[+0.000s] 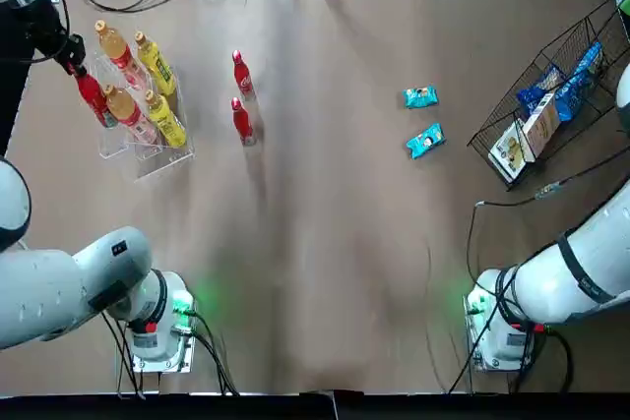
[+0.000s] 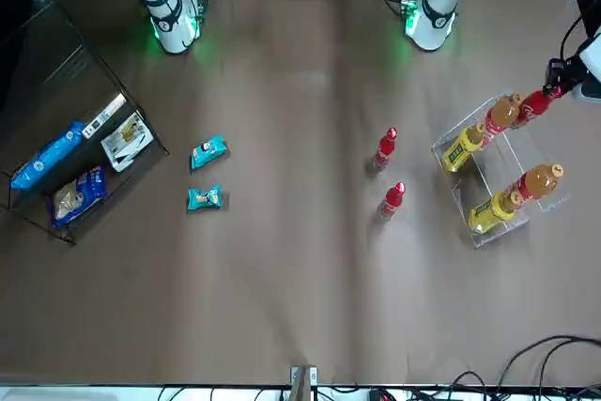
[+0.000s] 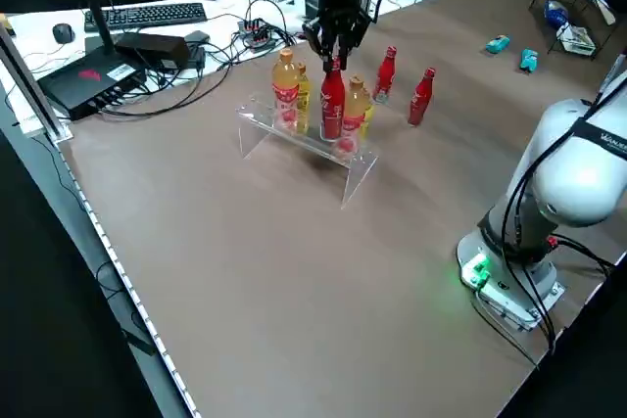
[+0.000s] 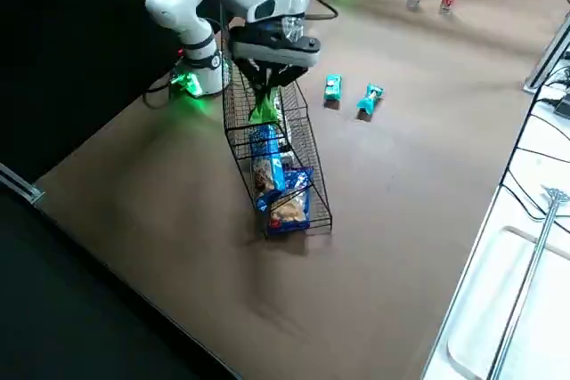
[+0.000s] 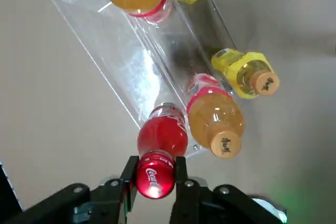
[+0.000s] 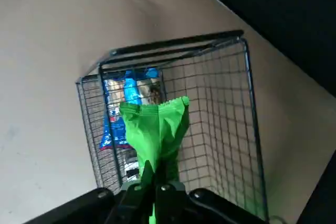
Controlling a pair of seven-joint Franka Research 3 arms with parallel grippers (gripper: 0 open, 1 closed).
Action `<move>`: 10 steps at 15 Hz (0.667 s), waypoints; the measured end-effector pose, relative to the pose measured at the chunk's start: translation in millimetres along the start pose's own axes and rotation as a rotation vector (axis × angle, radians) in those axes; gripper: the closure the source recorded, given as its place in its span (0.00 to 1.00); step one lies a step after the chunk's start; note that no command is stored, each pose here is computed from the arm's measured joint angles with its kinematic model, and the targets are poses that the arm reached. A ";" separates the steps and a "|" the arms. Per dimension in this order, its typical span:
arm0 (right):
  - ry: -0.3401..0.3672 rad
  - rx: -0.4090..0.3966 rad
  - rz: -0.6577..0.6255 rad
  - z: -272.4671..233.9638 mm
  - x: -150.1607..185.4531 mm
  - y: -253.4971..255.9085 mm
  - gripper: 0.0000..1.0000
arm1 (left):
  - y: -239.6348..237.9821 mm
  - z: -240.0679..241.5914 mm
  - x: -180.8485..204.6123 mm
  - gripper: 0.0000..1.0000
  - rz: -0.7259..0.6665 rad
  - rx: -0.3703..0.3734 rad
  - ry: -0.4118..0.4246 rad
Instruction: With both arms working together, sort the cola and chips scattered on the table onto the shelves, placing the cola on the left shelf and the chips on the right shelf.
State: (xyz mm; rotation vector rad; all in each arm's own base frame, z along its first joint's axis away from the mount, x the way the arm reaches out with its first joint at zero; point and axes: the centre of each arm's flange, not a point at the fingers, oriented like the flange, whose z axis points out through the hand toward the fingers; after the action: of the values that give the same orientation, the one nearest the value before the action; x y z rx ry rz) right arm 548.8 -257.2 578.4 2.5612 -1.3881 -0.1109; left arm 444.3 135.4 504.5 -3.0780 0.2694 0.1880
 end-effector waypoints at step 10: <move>-0.027 -0.011 -0.088 5.8 2.4 5.0 0.59 | 7.4 15.5 -5.3 0.64 0.008 0.005 -0.002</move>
State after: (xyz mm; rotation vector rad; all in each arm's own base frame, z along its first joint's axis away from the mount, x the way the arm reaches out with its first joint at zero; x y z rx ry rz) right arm 545.0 -262.9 574.1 2.6214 -1.2797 -0.1687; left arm 436.0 129.9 489.5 -3.0717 0.2812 0.1906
